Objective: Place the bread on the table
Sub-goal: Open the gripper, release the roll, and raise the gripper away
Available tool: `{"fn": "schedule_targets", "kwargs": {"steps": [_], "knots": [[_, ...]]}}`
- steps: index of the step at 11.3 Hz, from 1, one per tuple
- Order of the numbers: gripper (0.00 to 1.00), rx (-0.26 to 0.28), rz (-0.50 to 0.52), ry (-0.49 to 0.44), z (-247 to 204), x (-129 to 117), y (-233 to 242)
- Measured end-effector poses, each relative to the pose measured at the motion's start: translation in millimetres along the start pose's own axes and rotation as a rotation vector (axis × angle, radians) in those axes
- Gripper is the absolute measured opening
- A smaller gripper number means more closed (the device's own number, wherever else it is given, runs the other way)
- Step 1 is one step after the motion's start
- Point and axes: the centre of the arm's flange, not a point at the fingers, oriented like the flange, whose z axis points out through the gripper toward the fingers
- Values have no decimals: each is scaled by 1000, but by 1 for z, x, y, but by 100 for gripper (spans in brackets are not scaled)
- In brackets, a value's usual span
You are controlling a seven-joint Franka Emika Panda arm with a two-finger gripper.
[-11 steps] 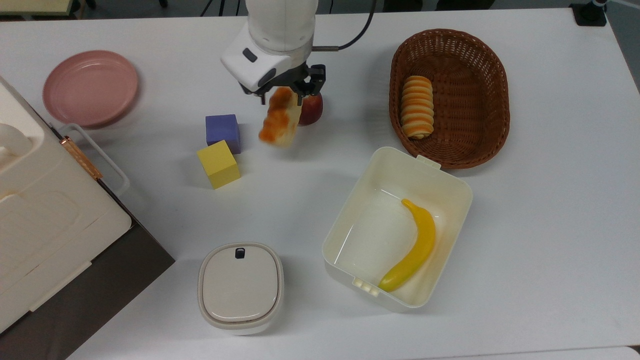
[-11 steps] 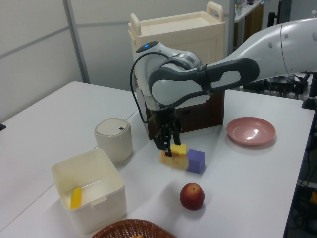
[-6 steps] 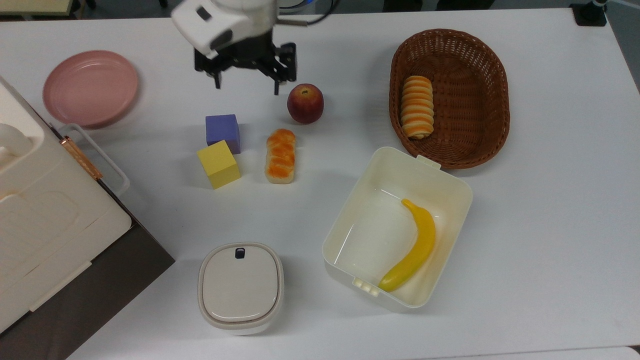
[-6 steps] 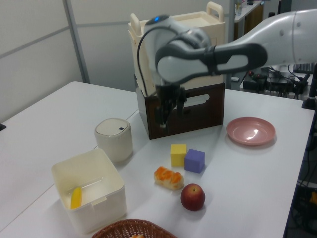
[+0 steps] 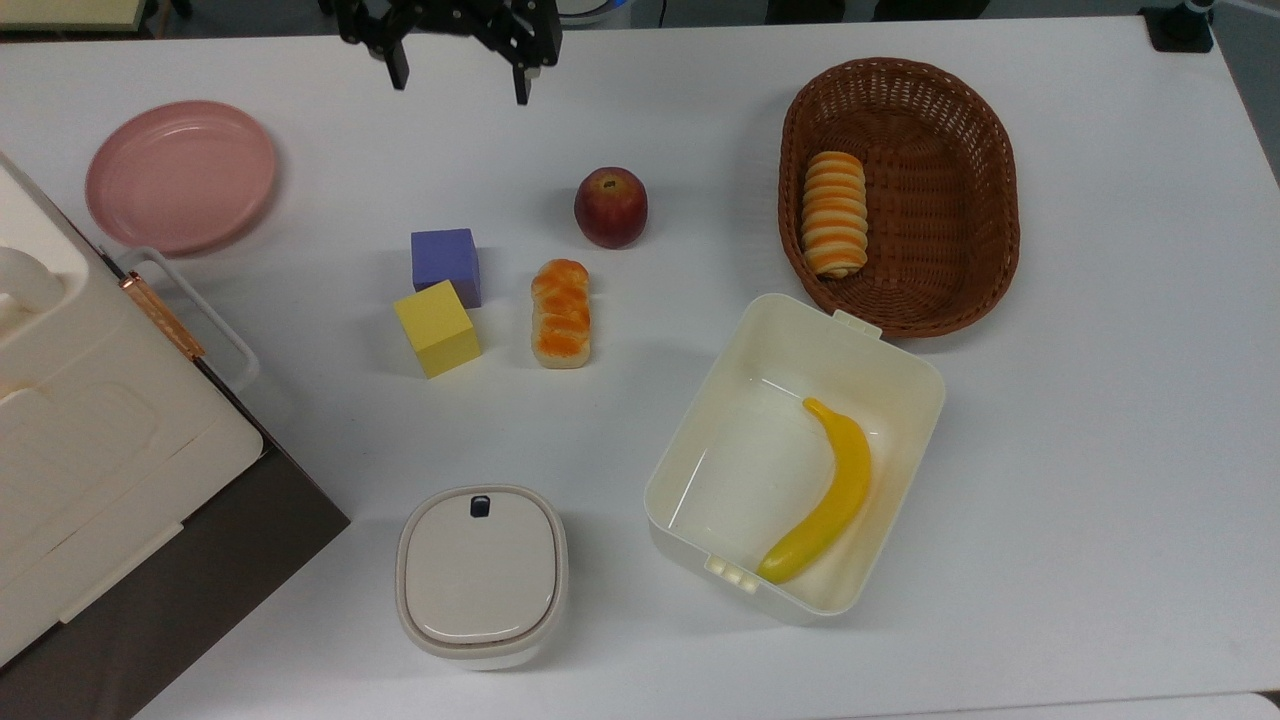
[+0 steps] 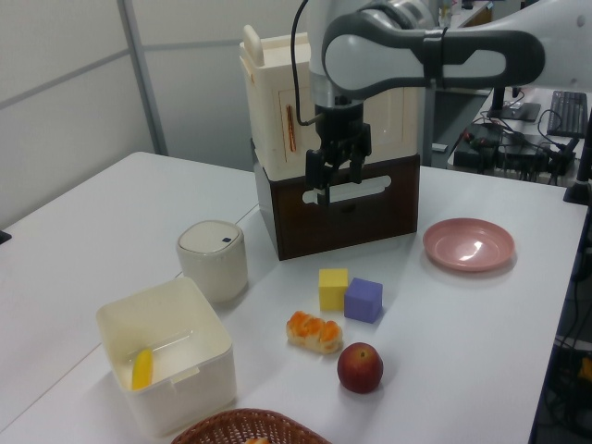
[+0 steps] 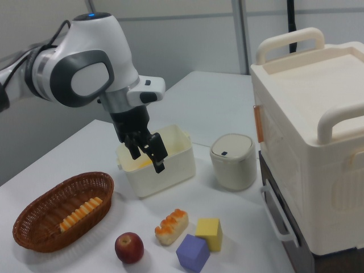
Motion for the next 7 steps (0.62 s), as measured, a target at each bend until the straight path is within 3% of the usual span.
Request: {"fn": "schedule_targets", "kwargs": {"steps": [7], "knots": [[100,-7,-6,-4,-7,-8,-27]]}}
